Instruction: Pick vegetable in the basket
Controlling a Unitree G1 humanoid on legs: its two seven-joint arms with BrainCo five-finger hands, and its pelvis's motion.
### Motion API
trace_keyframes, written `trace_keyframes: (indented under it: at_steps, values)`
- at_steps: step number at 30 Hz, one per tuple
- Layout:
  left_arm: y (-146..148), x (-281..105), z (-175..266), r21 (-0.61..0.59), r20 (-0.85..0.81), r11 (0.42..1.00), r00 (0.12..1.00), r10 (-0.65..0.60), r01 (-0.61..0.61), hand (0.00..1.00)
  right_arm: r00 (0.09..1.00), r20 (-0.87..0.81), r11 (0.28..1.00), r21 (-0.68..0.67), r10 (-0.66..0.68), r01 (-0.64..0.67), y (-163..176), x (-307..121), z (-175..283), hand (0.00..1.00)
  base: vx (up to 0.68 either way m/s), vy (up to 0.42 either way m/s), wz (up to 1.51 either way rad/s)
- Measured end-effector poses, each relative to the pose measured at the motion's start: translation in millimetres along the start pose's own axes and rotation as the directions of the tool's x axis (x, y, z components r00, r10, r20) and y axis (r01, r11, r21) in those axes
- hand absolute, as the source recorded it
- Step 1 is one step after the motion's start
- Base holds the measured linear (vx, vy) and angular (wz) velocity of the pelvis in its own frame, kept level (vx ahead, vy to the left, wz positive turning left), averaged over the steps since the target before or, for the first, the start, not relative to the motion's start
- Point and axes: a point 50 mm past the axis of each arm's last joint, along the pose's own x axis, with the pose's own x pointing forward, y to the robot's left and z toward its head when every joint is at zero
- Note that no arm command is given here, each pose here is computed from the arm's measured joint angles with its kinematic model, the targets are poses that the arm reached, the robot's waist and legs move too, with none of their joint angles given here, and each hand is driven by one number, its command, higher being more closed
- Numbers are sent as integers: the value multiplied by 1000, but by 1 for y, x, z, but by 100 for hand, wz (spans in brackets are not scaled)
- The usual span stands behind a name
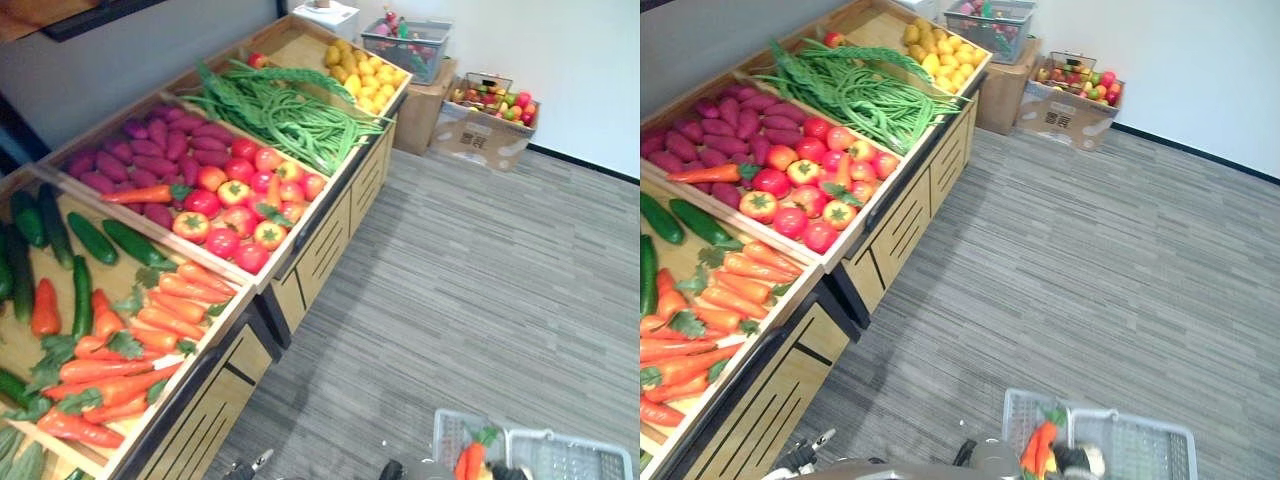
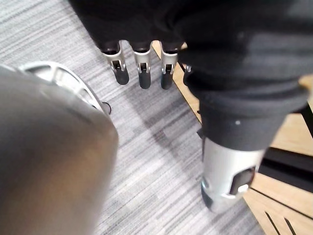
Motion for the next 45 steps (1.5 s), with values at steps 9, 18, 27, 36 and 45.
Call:
trace_keyframes:
  at_steps: [9,18,27,36,45]
  values:
    - [-18,0,-3,37,21,998,999,-50,49,0,1000,23,999,-43,4,-3,-5,1,4,100,-168,-95,-48]
    - [-19,-1,-6,64,18,997,999,-48,47,0,999,36,994,-110,18,-14,-11,3,10,100,-12,120,-87]
    - [-26,0,-6,137,23,988,997,-72,69,0,999,-43,995,-100,11,-15,-6,-3,-16,100,-22,124,-17]
    - [-26,0,-2,125,44,989,995,-88,82,0,999,23,998,-62,32,-31,7,2,6,100,-111,37,-38]
    - [-22,-1,-1,122,61,990,995,-77,69,0,999,-4,998,-44,37,-37,10,-1,-5,100,11,-90,-23]
